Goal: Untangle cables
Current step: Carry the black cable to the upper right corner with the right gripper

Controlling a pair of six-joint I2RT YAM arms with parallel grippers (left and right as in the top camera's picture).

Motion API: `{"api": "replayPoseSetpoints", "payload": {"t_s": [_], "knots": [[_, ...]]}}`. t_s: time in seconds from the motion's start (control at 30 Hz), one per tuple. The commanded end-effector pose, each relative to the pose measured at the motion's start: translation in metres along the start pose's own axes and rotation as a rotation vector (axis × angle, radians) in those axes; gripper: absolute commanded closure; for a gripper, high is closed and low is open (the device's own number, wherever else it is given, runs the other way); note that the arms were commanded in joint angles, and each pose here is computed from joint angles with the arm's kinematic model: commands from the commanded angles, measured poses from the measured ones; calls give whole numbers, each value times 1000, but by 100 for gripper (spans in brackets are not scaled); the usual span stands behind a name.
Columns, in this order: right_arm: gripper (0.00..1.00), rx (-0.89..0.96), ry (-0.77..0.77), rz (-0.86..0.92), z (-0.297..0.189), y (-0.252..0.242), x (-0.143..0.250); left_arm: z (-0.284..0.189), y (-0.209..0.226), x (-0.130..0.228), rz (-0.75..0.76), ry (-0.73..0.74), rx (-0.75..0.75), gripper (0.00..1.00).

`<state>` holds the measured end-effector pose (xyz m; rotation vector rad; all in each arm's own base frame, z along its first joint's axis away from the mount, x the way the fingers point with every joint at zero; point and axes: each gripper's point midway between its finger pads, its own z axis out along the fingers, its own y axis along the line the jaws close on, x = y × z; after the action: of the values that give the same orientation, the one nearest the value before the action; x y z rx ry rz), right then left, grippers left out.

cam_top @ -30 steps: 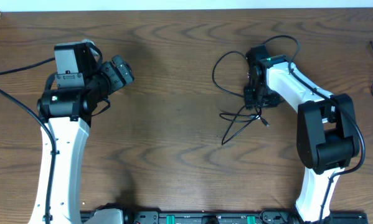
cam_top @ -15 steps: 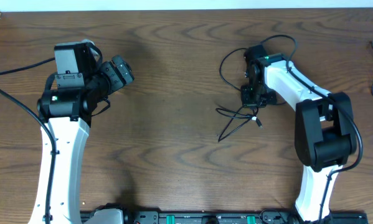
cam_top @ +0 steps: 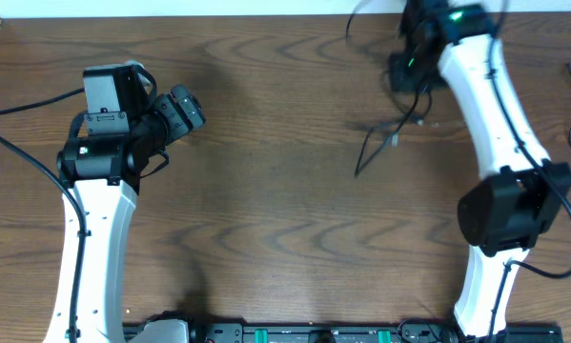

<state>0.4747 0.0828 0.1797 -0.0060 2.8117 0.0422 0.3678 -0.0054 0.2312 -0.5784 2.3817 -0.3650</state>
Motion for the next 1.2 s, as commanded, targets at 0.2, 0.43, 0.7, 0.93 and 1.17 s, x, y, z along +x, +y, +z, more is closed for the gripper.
{"api": "replayPoseSetpoints", "payload": {"t_s": [0.2,0.43,0.7,0.93,1.17], "knots": [[99,155,-413,159,-93,-88,-89,-1,0,-7,15,-21,-7,4],[99,245,-568,239,-125,-151,-116,-1,-2,-11,18,-38,2,4],[99,377,-489,211,-108,-212,-104,-1,-5,-16,18,-57,12,4],[99,391,-285,171,-24,-237,-84,-1,-5,-16,19,-56,12,4],[97,362,-147,156,60,-238,-70,-1,-5,-16,19,-56,12,4]]}}
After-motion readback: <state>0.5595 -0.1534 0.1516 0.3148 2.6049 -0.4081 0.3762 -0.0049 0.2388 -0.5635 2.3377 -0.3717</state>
